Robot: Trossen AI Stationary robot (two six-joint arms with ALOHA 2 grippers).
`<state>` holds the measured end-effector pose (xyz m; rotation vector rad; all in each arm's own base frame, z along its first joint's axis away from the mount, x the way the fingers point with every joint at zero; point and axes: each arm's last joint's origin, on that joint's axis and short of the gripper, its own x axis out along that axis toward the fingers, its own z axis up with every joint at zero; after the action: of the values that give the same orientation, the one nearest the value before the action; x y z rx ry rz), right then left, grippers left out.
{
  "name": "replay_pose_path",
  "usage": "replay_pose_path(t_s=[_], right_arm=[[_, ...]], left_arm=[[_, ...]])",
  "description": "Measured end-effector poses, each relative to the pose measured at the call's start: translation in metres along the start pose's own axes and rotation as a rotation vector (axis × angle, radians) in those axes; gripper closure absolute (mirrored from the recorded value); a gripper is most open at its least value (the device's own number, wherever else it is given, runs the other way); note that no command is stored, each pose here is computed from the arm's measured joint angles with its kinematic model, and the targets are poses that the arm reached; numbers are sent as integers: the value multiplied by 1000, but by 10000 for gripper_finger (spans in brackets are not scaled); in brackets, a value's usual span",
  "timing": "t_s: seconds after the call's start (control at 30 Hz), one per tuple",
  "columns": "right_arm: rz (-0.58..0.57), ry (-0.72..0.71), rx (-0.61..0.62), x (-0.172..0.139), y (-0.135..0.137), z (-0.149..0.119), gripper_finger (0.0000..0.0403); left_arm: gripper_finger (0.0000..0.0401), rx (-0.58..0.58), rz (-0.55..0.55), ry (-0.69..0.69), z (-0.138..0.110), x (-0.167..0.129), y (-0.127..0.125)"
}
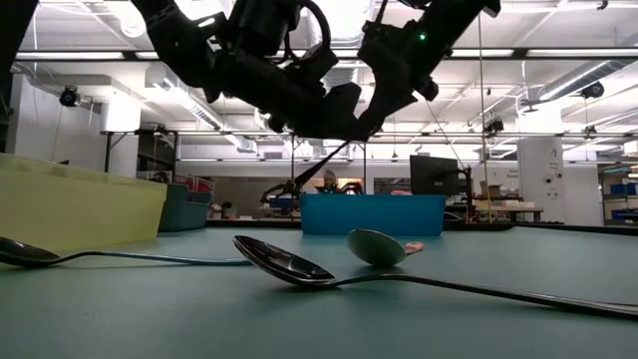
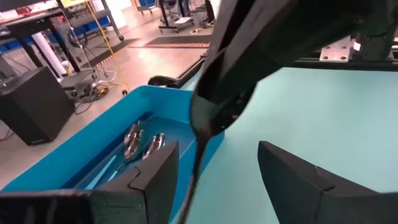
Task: Sort silverware by color (type)
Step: Put the black spoon into the blue bin
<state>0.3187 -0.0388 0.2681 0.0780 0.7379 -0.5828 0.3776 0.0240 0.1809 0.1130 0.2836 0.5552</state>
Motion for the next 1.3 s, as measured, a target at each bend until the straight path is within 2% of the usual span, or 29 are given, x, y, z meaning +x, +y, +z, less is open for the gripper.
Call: replay_pose_path(t_s=[0.33,0.57,0.77,1.03,1.3], right_arm=[[48,-3,-2,0,2,1,394],[59,-29,5,-1,5,3,394],[62,-31,6,-1,5,3,394],[57,-31,-10,-1,5,3,393],[59,-44,14,-1,5,5,364]], left_arm=[[201,6,13,-41,4,2,3],[225,17,16,-34,4,3,5],[267,23,14,-30,3,2,5],[387,33,17,-12,0,2,5],[398,-14,18,-12,1,2,5]])
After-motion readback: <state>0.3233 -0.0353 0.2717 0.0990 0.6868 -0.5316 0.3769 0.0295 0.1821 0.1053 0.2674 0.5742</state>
